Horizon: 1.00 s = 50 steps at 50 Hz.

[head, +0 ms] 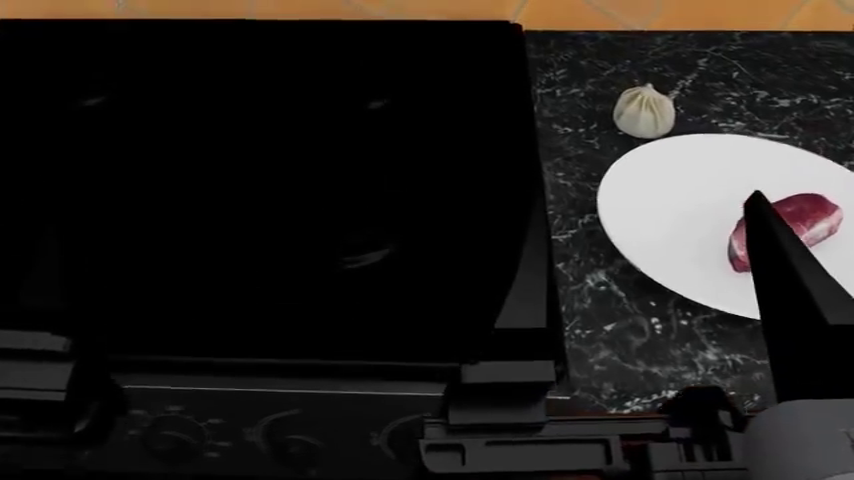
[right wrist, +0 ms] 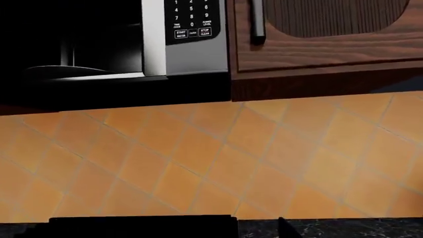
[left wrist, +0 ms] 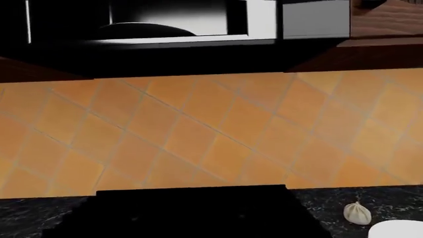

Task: Pick the steak from the counter and place it in the microwave.

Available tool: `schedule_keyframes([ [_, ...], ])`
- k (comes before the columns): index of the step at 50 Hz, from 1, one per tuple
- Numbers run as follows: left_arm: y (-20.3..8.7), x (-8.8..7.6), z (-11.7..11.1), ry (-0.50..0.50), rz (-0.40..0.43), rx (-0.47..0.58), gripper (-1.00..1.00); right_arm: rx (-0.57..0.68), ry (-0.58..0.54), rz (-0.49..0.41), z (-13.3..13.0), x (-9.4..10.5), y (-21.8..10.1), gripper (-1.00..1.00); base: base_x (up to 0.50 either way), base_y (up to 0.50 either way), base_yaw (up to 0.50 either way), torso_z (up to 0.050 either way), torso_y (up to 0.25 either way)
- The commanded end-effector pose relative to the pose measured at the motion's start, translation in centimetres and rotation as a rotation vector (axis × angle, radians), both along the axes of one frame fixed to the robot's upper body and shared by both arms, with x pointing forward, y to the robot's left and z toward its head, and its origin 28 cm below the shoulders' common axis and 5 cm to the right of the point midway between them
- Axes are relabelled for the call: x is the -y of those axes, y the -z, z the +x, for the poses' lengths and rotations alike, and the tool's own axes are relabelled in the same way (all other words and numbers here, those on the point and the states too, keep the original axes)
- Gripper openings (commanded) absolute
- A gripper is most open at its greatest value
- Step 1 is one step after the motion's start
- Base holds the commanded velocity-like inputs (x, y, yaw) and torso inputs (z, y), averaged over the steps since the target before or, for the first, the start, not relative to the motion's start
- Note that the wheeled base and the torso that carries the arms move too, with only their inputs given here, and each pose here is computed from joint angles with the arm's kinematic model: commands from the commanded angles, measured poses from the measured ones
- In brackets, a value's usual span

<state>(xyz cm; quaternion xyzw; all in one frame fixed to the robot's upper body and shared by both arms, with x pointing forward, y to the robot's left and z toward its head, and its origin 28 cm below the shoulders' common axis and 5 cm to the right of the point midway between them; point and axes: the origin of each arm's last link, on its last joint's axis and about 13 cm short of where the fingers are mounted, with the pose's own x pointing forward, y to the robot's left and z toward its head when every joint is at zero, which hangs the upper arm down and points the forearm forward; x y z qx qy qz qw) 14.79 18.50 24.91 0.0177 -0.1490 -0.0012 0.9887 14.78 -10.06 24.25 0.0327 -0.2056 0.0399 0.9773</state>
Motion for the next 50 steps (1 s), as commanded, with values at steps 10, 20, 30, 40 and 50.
schedule_keyframes([
  [10,0.13,-0.28,-0.49,-0.029,-0.011,0.002,1.00,0.008,0.000,0.002,-0.55,0.11,-0.33,1.00,0.41,0.00,0.00,0.000,0.000],
  [20,0.24,-0.36,-0.60,-0.031,-0.011,-0.001,1.00,0.013,-0.001,0.004,-0.69,0.06,-0.37,1.00,0.34,0.00,0.00,0.000,0.000],
  [30,0.23,-0.39,-0.65,-0.031,-0.013,-0.001,1.00,0.013,0.003,0.005,-0.80,0.10,-0.42,1.00,0.30,0.00,0.00,0.000,0.002],
  [40,0.25,-0.42,-0.63,-0.030,-0.016,-0.001,1.00,0.020,0.001,0.004,-0.86,0.03,-0.60,1.00,0.27,0.00,0.00,0.000,0.001],
  [50,0.24,-0.40,-0.70,-0.028,-0.014,-0.004,1.00,0.013,0.007,0.003,-0.93,0.04,-0.54,1.00,0.25,0.00,0.00,0.000,0.000],
])
